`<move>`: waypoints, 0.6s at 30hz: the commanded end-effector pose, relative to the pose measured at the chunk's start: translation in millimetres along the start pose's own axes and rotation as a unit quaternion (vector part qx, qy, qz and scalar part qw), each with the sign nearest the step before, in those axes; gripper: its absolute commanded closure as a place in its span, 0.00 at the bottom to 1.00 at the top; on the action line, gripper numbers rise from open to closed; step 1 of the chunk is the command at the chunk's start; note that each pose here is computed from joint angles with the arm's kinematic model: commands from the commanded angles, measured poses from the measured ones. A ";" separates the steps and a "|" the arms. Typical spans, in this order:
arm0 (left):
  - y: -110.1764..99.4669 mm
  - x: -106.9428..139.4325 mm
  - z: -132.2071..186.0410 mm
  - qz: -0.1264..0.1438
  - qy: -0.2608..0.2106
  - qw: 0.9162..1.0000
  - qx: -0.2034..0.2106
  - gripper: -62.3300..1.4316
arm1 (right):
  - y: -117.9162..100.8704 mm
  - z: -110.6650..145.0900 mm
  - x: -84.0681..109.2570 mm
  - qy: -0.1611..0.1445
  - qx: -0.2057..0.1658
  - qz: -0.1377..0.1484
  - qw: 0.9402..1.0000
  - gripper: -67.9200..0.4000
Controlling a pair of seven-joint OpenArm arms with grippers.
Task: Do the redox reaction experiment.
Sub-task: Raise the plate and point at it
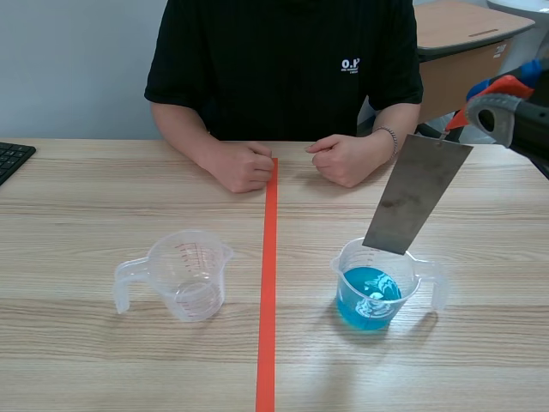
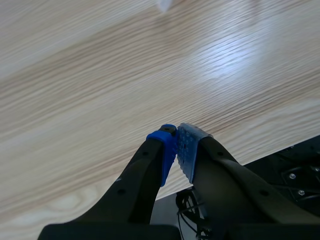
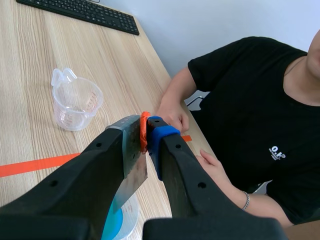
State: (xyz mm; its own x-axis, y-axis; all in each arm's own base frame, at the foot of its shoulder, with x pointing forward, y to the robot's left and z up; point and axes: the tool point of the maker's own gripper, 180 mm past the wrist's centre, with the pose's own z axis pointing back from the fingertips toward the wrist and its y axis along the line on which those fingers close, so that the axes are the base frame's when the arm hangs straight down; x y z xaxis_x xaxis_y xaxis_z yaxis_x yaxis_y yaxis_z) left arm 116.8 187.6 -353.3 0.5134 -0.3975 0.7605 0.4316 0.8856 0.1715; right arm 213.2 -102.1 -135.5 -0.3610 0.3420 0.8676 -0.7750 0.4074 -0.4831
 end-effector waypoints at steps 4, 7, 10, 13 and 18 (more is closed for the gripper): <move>-9.1 29.2 -15.5 -0.038 -0.041 0.997 -0.051 0.91 | -4.8 0.1 9.7 -0.012 0.000 0.011 1.000 0.97; -7.8 44.9 -24.9 -0.067 -0.061 0.993 -0.071 0.91 | -4.8 0.1 9.7 -0.012 0.000 0.011 1.000 0.97; -10.1 67.0 -34.7 -0.095 -0.092 0.986 -0.100 0.91 | -4.8 0.1 9.8 -0.013 0.000 0.011 1.000 0.97; -16.9 87.2 -43.4 -0.116 -0.118 0.978 -0.130 0.91 | -4.8 0.1 9.8 -0.013 0.000 0.011 1.000 0.97; -32.0 115.1 -55.4 -0.138 -0.156 0.965 -0.160 0.91 | -5.6 0.2 10.9 -0.016 -0.002 0.006 1.000 0.97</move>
State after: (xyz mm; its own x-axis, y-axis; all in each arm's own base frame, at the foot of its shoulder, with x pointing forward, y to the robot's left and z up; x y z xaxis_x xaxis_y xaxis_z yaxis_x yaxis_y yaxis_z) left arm 200.6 109.0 -314.7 0.1401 -0.5035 0.8526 0.7568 0.6097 0.2357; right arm 213.6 -102.2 -134.4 -0.3559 0.3346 0.8726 -0.7759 0.4146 -0.4755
